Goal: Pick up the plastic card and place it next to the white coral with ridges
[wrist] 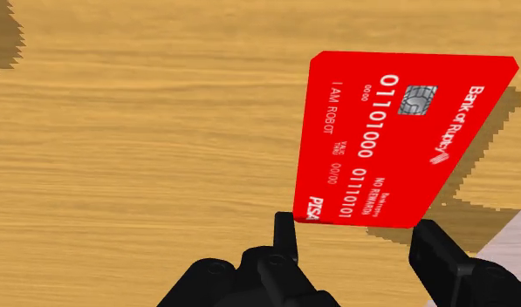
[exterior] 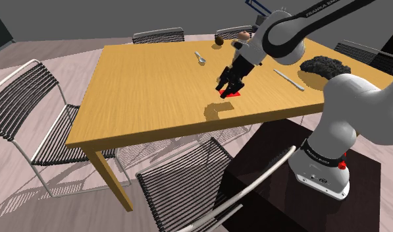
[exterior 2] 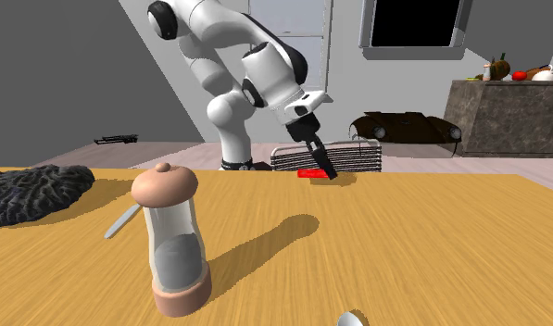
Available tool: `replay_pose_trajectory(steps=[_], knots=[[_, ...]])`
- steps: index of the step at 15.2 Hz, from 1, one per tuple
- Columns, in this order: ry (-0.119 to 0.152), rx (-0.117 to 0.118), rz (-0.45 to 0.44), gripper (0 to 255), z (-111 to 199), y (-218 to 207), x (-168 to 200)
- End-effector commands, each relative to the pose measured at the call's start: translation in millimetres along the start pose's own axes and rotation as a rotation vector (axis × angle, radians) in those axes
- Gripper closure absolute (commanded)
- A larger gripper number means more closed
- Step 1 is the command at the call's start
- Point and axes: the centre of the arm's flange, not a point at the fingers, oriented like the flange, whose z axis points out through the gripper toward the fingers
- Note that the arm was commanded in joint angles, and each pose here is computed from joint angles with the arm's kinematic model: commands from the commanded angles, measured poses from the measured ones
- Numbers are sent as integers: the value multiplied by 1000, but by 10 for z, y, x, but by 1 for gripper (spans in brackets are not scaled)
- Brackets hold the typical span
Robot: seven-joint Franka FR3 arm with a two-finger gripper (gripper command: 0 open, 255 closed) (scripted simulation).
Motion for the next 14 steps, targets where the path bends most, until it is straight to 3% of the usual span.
replay_pose_trajectory(steps=[1,14], knots=[[-1,0,0,255,-92,8,57],[-1,0,0,255,-665,4,436]])
